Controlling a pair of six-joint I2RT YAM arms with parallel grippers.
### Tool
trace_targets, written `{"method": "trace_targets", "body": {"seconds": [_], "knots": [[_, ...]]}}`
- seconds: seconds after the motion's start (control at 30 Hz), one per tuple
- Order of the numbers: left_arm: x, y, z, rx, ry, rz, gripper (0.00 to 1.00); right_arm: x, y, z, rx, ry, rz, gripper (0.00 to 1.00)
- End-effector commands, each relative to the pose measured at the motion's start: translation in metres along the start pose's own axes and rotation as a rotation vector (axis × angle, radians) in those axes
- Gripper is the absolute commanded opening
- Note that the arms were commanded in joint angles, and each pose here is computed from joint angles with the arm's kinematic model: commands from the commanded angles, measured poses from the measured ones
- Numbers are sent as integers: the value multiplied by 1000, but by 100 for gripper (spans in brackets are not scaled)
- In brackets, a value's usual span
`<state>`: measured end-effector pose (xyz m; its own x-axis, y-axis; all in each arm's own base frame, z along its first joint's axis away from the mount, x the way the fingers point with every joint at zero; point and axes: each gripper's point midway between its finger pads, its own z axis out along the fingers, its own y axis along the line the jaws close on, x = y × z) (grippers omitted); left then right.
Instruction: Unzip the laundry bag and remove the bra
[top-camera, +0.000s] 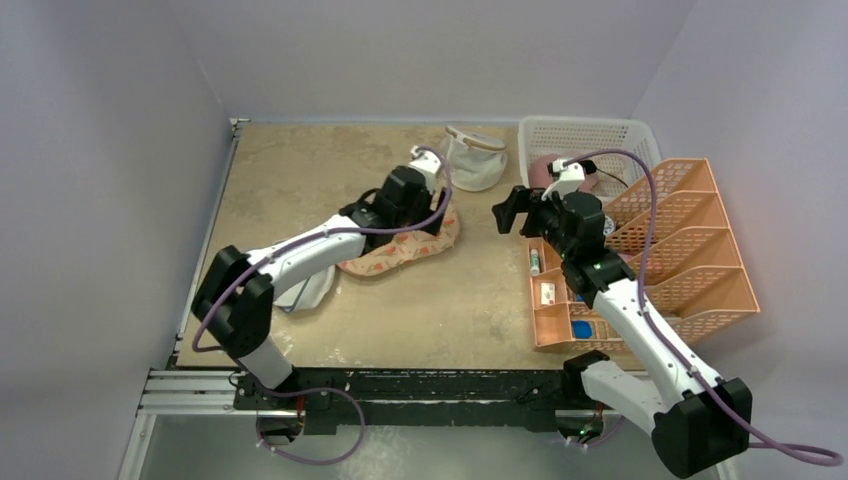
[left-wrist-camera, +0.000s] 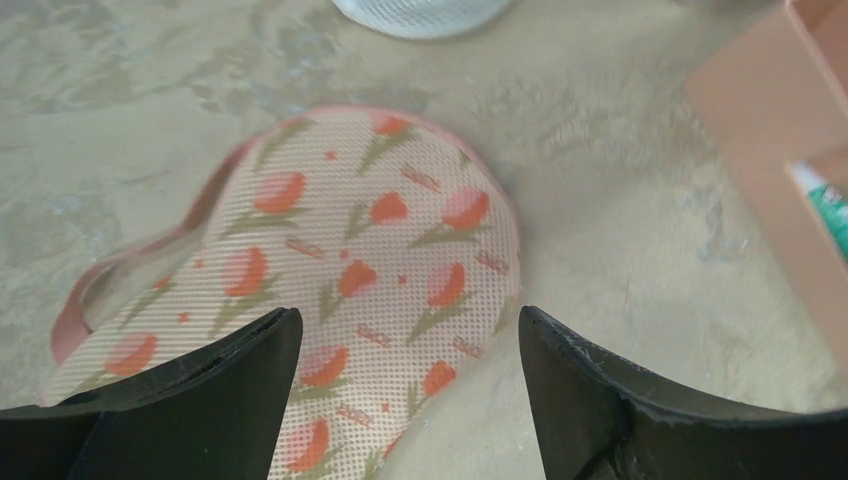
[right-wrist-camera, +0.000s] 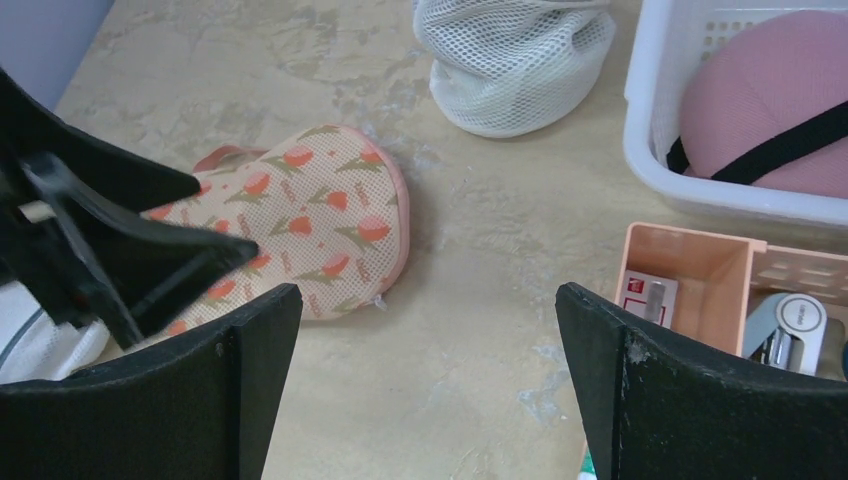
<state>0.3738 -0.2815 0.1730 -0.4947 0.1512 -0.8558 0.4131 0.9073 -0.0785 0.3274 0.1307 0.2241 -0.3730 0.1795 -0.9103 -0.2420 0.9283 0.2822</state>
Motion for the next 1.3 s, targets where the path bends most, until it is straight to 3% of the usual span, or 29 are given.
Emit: {"method": "trace_targets", "body": {"seconds": [0.0,0.13,0.33,0.57,0.77,0.97,1.2,1.27], "knots": [[16,-28,12,-6,57,189,78,-2,-9,-4,34,-35,-17,100],[39,-43,27,-27,125,252,74,6,-11,-5,37,-23,-14,100],[60,-50,48,-41,204,260,62,15,-13,-8,36,-17,-5,100],[87,-51,57,-31,266,270,59,28,-15,-9,37,4,16,100],[103,-48,66,-54,292,259,50,37,-15,-9,30,17,32,100],[113,-49,72,-58,332,256,25,49,-15,-7,20,45,47,100],[90,-58,56,-8,287,233,6,65,-4,1,-57,79,72,100],[84,-60,51,7,276,227,1,67,3,4,-104,83,71,96]]}}
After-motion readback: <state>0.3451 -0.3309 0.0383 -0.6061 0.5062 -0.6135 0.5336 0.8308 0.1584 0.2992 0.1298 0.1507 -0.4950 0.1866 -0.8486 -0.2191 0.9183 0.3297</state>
